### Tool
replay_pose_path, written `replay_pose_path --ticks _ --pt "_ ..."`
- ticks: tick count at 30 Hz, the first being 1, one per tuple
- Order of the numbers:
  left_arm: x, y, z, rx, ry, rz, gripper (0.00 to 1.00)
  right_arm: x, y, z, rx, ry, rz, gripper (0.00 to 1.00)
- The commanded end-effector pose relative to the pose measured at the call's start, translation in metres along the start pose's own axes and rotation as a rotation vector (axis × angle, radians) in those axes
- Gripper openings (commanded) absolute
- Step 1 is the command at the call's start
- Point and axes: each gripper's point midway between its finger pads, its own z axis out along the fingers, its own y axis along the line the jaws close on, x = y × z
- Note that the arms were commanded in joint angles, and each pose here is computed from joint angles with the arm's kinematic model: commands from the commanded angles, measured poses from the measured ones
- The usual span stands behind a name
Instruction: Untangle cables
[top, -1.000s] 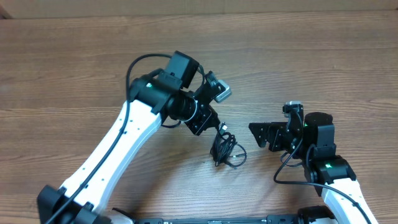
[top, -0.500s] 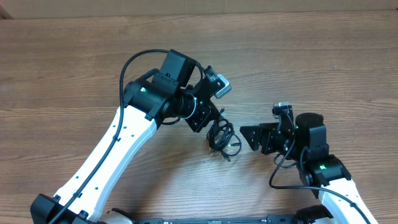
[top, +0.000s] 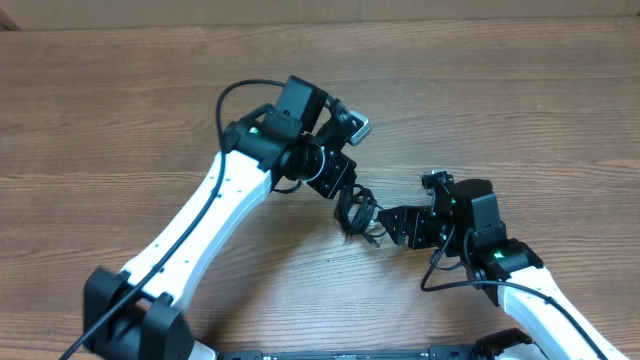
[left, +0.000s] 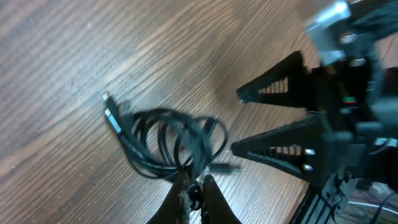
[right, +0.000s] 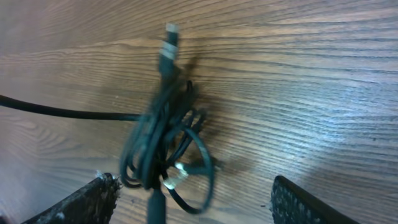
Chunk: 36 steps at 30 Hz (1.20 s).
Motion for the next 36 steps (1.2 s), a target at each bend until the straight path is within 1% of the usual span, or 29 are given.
replay_pose_path --ticks 1,3,11,14,24,27,31,36 --pt "0.007 -0.001 0.018 0.03 0.046 -0.038 0.04 -0.014 -0.003 0.0 0.04 -0.038 -0.011 0.75" --pt "0.008 0.001 0.022 0.03 0.054 -0.05 0.04 -0.014 -0.009 0.002 0.071 -0.036 -0.006 0.72" --pt "0.006 0.001 0.021 0.03 0.046 -0.046 0.04 -0.015 -0.01 0.004 0.071 -0.039 -0.008 0.61" --pt "0.006 -0.007 0.021 0.066 0.045 -0.041 0.04 -0.017 -0.009 0.004 0.067 -0.049 -0.011 0.57" --pt "-0.012 -0.027 0.019 0.185 -0.026 -0.009 0.04 -0.014 -0.01 0.004 0.072 -0.037 -0.01 0.56" --pt "-0.015 -0.028 0.019 0.192 -0.035 -0.021 0.04 -0.012 -0.012 0.007 0.076 -0.024 -0.005 0.55" --pt "-0.019 -0.037 0.017 0.242 -0.052 -0.008 0.04 -0.005 -0.014 0.012 0.073 0.009 0.007 0.51" --pt "-0.022 -0.037 0.017 0.241 -0.064 -0.016 0.04 -0.001 -0.018 0.017 0.079 0.028 0.015 0.5"
